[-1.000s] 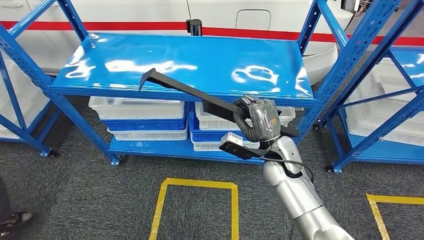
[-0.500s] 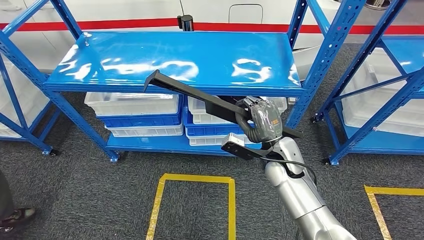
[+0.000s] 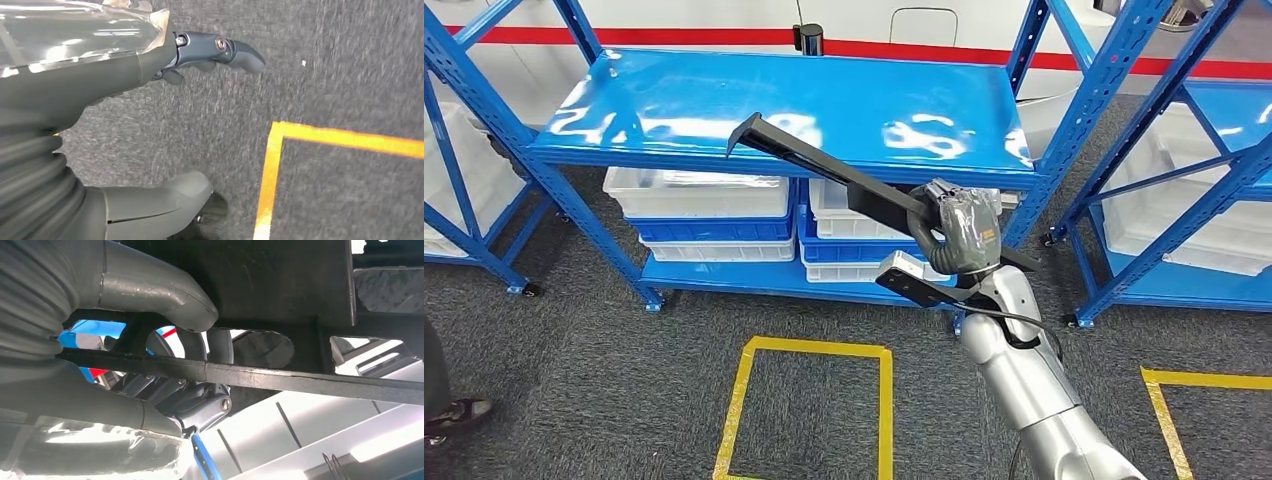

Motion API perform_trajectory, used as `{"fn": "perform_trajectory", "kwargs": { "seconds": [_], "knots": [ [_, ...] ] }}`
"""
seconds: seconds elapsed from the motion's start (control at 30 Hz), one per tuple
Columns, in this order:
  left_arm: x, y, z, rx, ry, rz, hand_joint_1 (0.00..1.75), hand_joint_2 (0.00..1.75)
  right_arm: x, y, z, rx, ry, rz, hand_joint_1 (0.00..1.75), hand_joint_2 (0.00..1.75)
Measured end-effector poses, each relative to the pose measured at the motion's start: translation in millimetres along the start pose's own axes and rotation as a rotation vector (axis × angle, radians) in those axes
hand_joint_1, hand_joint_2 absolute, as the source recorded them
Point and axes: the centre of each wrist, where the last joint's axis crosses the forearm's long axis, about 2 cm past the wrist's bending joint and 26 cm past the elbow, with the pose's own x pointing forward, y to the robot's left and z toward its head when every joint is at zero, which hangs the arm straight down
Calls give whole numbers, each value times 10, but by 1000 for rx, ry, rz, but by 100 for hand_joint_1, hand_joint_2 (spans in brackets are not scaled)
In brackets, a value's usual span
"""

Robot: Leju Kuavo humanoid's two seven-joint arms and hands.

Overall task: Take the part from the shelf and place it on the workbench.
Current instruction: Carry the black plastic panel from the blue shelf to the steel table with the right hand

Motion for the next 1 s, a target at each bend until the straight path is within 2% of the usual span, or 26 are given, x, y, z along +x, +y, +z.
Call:
{"fn": "perform_trajectory", "kwargs": {
  "seconds": [1.0],
  "knots": [
    [13,2,-9,-7,-9,-16,0,175,-86,-60,119,-29,30,36,168,175]
  ]
}}
